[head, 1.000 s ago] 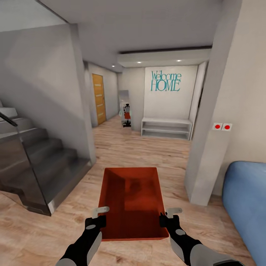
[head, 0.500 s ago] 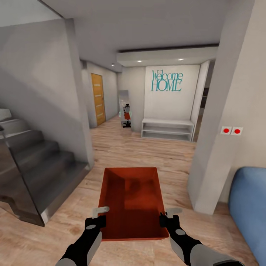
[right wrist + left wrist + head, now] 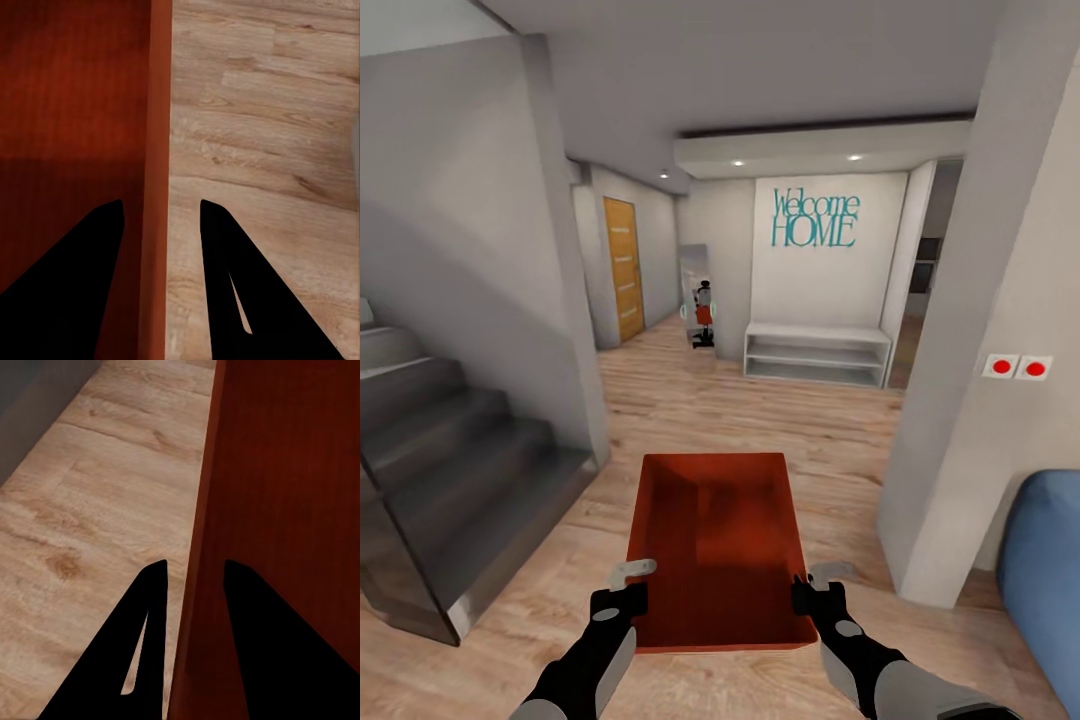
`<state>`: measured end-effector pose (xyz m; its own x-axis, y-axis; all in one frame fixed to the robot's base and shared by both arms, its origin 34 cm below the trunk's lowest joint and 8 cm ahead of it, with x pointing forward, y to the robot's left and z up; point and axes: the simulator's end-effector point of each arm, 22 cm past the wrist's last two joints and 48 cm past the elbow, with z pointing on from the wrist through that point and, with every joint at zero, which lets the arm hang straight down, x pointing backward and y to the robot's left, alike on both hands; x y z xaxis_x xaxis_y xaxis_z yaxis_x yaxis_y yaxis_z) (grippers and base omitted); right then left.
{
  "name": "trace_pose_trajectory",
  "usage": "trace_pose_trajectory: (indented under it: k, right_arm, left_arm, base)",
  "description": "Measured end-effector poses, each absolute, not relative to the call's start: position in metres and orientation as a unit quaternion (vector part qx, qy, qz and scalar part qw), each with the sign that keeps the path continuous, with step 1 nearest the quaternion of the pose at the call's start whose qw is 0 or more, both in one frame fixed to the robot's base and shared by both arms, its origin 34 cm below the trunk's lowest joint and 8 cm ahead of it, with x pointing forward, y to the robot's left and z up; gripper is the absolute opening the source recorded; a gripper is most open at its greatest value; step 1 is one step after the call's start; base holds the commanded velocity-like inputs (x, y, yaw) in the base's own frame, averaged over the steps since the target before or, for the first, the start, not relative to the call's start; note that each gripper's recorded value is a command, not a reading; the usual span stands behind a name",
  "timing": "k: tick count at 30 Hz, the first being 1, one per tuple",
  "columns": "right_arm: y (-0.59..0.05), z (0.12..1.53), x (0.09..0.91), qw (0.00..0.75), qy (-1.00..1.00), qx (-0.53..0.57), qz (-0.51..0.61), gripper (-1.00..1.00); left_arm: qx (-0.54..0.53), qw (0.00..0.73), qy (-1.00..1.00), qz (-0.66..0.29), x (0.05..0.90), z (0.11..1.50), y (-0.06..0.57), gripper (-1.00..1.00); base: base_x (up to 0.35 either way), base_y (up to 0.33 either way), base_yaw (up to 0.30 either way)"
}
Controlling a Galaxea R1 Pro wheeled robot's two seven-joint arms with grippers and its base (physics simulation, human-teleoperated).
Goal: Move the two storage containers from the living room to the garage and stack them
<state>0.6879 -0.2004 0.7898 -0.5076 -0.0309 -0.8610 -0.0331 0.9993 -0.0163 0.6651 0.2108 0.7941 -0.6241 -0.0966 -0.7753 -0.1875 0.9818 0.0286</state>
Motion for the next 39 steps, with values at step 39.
trace_pose_trajectory:
  k: [39]
  right_arm:
    - [-0.2001, 0.7900, 0.6879, 0.496, 0.868, -0.019, 0.001, -1.00]
  left_arm:
    - [-0.079, 0.426, 0.899, 0.053, 0.6652, 0.7942, 0.2113, -1.00]
  base:
    - [0.321, 0.000, 0.000]
